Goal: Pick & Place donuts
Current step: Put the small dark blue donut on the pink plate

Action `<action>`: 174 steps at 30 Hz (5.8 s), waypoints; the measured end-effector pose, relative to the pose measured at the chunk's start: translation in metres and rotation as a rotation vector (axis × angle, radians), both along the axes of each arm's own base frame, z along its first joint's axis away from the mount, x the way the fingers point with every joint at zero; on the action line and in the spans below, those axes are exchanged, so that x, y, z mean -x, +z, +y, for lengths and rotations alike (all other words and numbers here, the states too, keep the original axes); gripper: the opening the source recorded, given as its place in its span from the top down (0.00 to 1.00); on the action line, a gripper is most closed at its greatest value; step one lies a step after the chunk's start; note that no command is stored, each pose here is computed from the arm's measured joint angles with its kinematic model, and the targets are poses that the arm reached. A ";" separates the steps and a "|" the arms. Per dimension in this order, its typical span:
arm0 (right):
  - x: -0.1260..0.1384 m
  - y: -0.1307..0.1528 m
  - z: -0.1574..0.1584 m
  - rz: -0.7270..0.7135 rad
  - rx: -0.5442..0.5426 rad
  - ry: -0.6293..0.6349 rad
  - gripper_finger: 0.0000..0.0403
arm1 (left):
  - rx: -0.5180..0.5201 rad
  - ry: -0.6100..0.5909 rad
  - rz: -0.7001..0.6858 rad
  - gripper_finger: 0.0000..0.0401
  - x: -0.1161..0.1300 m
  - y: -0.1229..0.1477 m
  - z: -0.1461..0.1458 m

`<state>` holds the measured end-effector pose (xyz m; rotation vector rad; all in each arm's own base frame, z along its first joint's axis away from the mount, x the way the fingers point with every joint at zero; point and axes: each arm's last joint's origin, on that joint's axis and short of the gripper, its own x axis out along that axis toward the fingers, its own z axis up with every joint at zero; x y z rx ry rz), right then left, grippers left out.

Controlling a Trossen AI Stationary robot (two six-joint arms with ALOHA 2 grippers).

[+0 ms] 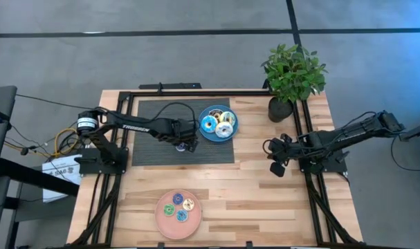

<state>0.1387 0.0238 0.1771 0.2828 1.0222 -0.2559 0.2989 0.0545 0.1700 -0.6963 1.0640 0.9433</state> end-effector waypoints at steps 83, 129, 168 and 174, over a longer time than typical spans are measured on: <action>0.000 0.000 0.000 0.002 0.000 -0.002 1.00 | 0.032 0.058 0.051 0.47 -0.011 -0.030 -0.021; -0.008 0.004 0.002 -0.093 -0.015 -0.005 1.00 | -0.052 -0.043 -0.232 0.49 0.002 0.039 -0.071; -0.033 -0.001 0.006 -0.211 -0.131 -0.230 1.00 | 0.310 -0.092 -0.339 0.49 0.046 0.031 -0.309; -0.041 -0.009 0.007 -0.187 -0.156 -0.274 1.00 | 0.303 -0.070 -0.200 0.49 0.045 0.015 -0.331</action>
